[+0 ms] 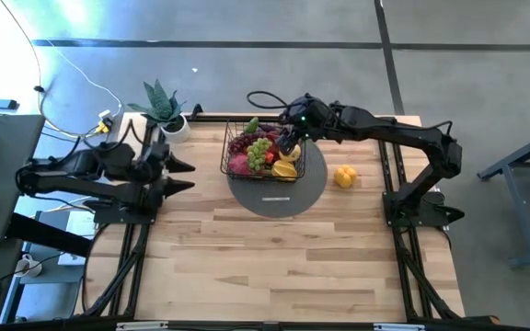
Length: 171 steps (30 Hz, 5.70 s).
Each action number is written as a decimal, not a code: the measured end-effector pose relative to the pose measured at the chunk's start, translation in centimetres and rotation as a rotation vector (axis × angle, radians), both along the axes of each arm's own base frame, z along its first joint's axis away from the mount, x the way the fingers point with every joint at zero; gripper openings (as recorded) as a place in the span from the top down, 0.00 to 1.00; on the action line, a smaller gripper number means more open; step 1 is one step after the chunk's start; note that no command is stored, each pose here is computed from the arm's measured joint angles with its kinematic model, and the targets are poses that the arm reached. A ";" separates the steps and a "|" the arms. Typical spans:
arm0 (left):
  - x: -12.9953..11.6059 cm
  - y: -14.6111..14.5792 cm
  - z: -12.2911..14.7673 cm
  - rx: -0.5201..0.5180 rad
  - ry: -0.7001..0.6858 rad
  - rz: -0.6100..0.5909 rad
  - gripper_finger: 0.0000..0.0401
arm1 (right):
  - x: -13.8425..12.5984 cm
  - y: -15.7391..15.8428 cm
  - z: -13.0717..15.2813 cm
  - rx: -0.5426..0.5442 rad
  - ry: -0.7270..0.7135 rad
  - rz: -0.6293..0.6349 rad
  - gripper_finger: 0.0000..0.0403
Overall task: Build produce basket
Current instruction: Put the yellow bell pepper into the black wire basket
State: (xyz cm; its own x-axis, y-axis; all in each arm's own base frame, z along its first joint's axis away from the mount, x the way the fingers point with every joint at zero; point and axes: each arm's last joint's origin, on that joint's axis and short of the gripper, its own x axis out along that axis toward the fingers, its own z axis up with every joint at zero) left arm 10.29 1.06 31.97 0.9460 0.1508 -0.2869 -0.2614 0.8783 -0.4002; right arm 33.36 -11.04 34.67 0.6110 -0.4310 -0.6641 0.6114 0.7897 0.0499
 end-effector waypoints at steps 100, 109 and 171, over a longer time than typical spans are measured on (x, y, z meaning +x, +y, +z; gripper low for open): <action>-1.0 0.1 -14.7 0.192 -0.182 0.032 0.30 | -16.1 1.4 -10.0 0.412 0.414 -0.281 0.37; -1.0 0.1 -14.7 0.192 -0.182 0.032 0.30 | -16.7 0.6 -12.1 0.410 0.422 -0.250 0.08; -1.0 0.1 -14.7 0.192 -0.182 0.032 0.30 | -10.9 2.6 -7.0 0.428 -0.147 -0.345 0.32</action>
